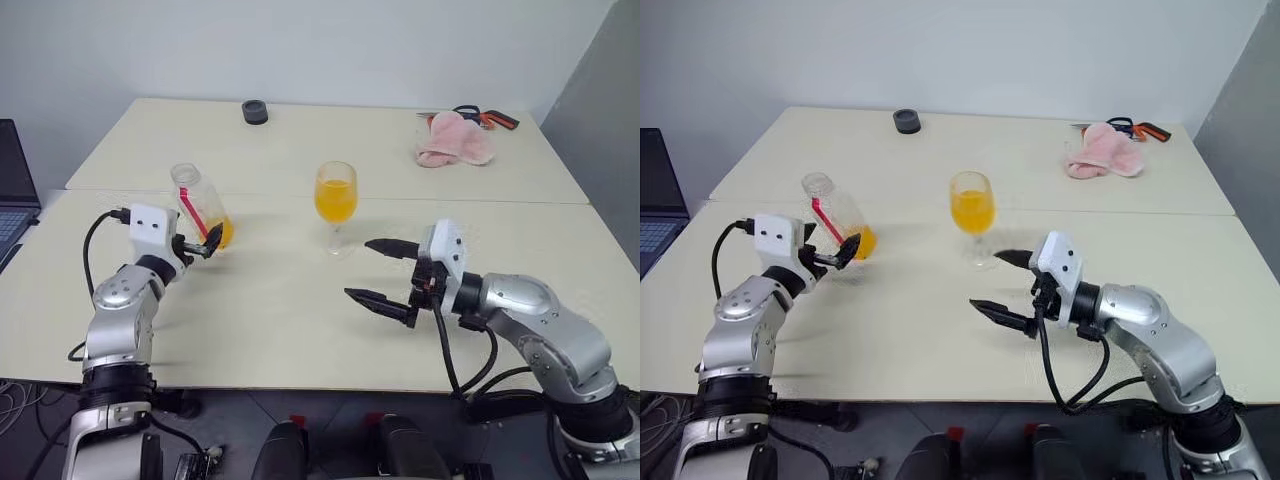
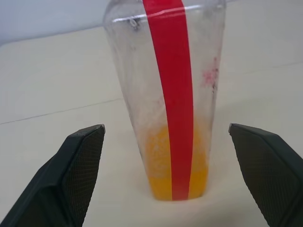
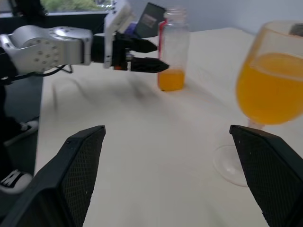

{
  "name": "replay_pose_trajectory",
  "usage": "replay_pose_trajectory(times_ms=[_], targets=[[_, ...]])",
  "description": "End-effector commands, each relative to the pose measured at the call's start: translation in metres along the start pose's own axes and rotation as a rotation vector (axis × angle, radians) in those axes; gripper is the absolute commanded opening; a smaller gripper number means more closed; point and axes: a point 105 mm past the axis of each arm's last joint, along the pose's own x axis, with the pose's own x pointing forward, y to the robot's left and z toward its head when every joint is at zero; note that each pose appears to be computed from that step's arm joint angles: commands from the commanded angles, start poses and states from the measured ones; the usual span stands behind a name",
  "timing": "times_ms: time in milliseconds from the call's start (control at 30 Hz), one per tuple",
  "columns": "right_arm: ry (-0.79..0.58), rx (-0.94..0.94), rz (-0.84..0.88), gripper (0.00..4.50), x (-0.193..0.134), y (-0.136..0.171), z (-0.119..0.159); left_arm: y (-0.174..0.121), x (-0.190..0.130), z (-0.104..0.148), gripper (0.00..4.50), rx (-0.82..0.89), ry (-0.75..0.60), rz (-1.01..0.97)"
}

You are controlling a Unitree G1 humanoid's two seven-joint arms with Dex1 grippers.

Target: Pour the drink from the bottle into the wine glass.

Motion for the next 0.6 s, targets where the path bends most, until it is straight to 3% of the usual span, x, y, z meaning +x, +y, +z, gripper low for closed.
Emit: replay_pose_trajectory(times_ms=[33,200,333,600], targets=[[-0.014,-0.019,-0.065,4.5,-0.009,0.002,-0.012,0.003,-0.008,0.014,4.49,0.03,-0.066,0.032],[-0.022,0.02,-0.321,4.5,-0.029,-0.021,-0.047,-0.01,-0.021,0.0,4.49,0.076,-0.022,0.027],[-0.034,0.062,-0.57,4.5,-0.056,-0.05,-0.07,-0.017,-0.033,0.0,4.49,0.009,-0.054,0.065],[-0.051,0.057,-0.722,4.5,-0.069,-0.07,-0.083,-0.034,-0.052,-0.001,4.49,-0.104,-0.097,0.104]])
